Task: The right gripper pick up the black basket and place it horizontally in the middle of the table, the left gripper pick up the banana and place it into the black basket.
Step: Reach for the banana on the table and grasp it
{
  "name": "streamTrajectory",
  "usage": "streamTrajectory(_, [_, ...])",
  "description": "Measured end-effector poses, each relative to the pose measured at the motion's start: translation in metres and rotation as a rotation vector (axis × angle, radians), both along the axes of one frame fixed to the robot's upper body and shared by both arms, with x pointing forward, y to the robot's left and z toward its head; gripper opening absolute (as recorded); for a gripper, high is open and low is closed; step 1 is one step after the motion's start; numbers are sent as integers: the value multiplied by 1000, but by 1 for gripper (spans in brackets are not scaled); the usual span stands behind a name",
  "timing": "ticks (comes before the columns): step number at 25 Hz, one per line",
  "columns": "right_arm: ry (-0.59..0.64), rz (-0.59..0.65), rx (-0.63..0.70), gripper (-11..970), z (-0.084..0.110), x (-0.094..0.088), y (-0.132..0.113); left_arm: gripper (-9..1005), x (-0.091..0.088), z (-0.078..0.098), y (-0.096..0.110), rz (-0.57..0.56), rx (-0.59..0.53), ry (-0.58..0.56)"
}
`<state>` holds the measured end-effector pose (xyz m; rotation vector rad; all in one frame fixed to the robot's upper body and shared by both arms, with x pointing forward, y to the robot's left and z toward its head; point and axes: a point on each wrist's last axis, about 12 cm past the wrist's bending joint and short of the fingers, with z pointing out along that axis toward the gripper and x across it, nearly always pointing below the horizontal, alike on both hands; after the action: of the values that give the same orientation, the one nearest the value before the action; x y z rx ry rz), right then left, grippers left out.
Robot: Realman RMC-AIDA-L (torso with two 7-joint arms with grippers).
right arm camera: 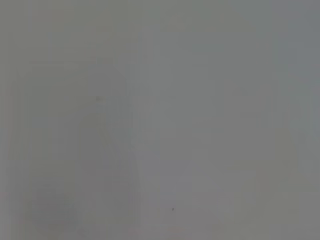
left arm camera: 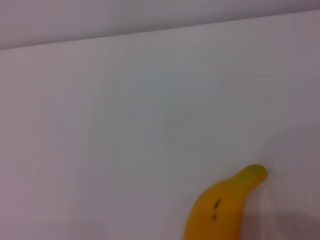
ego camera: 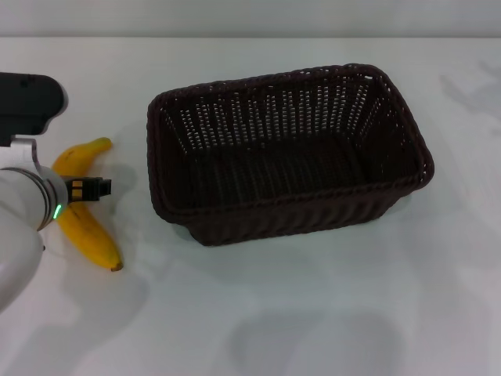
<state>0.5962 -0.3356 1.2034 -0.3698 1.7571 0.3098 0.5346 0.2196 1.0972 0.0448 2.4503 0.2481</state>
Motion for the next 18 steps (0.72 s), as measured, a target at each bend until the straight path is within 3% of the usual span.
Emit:
streamTrajectory(12, [-3,2,17,828,2,-1,-2,770,-2,0,4,23,-10,1])
streamTrajectory(18, [-4,2,19,828,2,-1,-2,551,-2,1,4,27,-10,1])
